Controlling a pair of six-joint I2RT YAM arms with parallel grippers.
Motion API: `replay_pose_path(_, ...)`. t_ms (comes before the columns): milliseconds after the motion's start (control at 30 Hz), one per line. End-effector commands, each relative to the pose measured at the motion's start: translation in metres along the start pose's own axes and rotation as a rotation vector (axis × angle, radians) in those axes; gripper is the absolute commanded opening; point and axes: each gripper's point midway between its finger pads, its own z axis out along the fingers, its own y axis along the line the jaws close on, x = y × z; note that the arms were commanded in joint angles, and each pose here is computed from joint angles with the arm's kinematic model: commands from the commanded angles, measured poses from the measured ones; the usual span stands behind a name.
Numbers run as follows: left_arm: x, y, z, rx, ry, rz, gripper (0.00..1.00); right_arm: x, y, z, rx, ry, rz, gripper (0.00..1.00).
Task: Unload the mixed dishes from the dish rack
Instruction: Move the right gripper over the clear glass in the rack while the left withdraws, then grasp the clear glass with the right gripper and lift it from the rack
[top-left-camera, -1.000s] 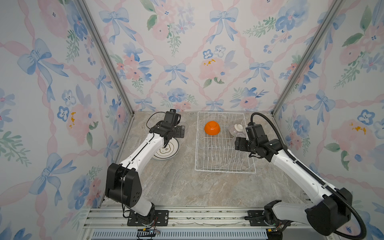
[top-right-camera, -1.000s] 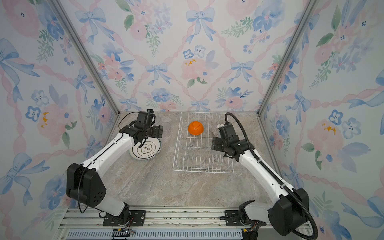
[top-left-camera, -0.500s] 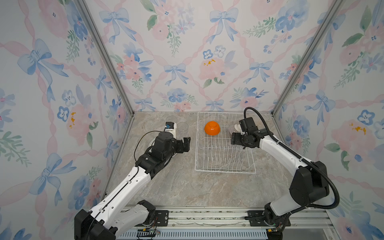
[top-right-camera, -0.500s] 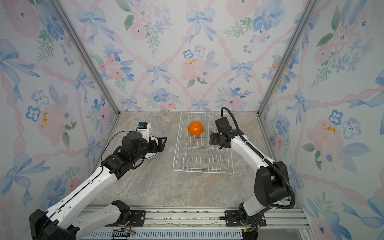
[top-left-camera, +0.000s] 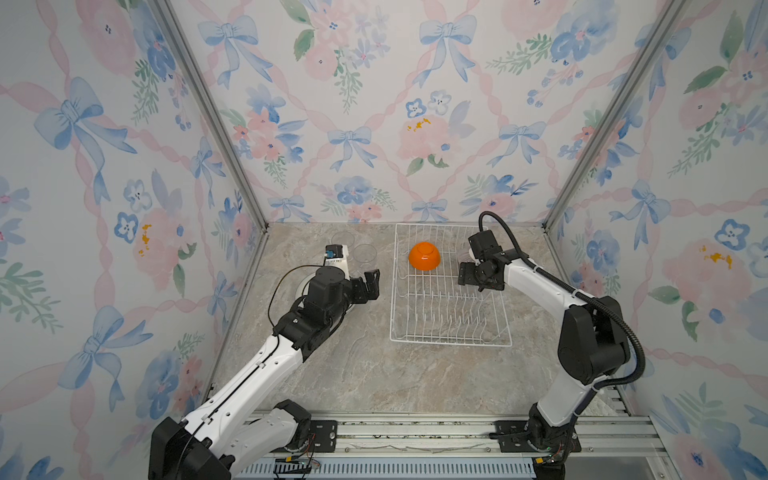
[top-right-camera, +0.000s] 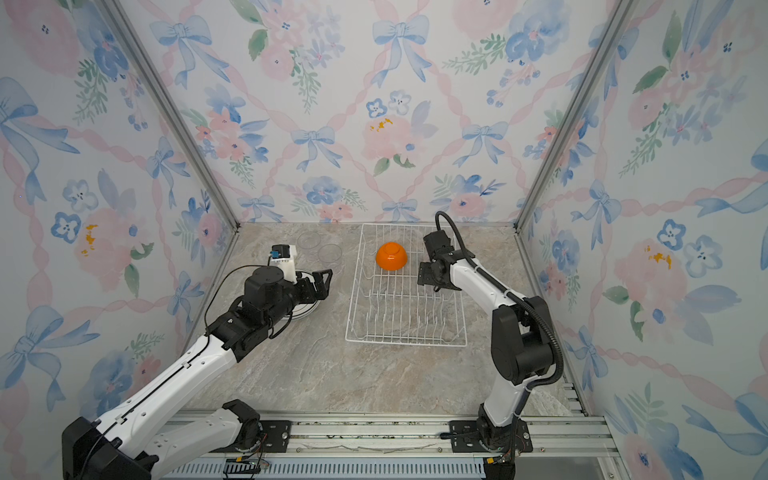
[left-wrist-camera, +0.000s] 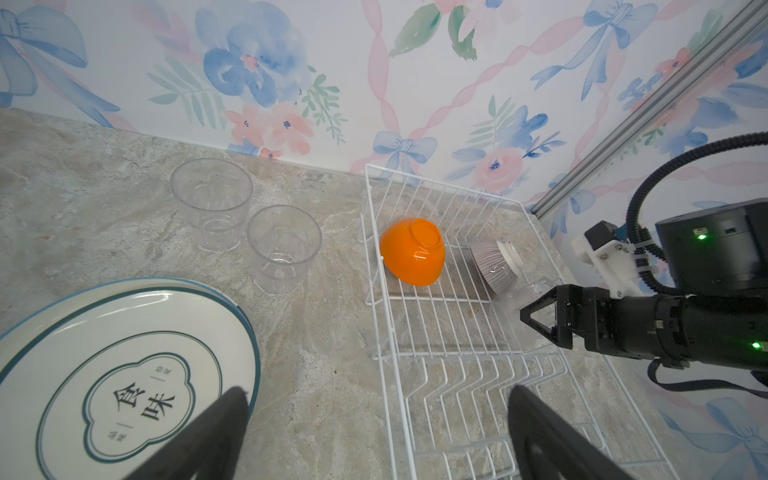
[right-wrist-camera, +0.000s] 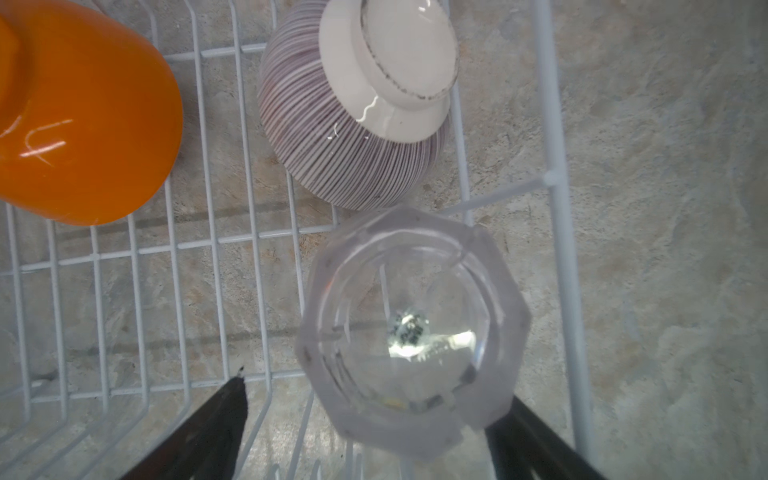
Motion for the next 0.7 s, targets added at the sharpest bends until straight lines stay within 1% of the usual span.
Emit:
replay_pose_path(0,0.004,0.005,0.009,-0.001,0.01,-0.034,0.98,-0.02,-0.002,-0.002,0.025,-0.053,0.007,0.89)
replay_pose_path(200,0.001,0.008,0.018,0.01,0.031,-0.024,0.98,-0.025,0.001,0.003,0.034,-0.073,-0.031,0.9)
replay_pose_path(533,0.01,0.011,0.028,0.019,0.076,-0.032,0.98,-0.031,0.023,0.013,-0.06,-0.098,-0.07,0.91)
replay_pose_path(600,0.012,0.011,0.03,0.023,0.085,-0.039,0.98,-0.031,0.032,0.014,-0.093,-0.098,-0.088,0.91)
replay_pose_path(667,0.014,0.01,0.032,0.027,0.095,-0.042,0.98,-0.031,0.037,0.015,-0.092,-0.098,-0.113,0.91)
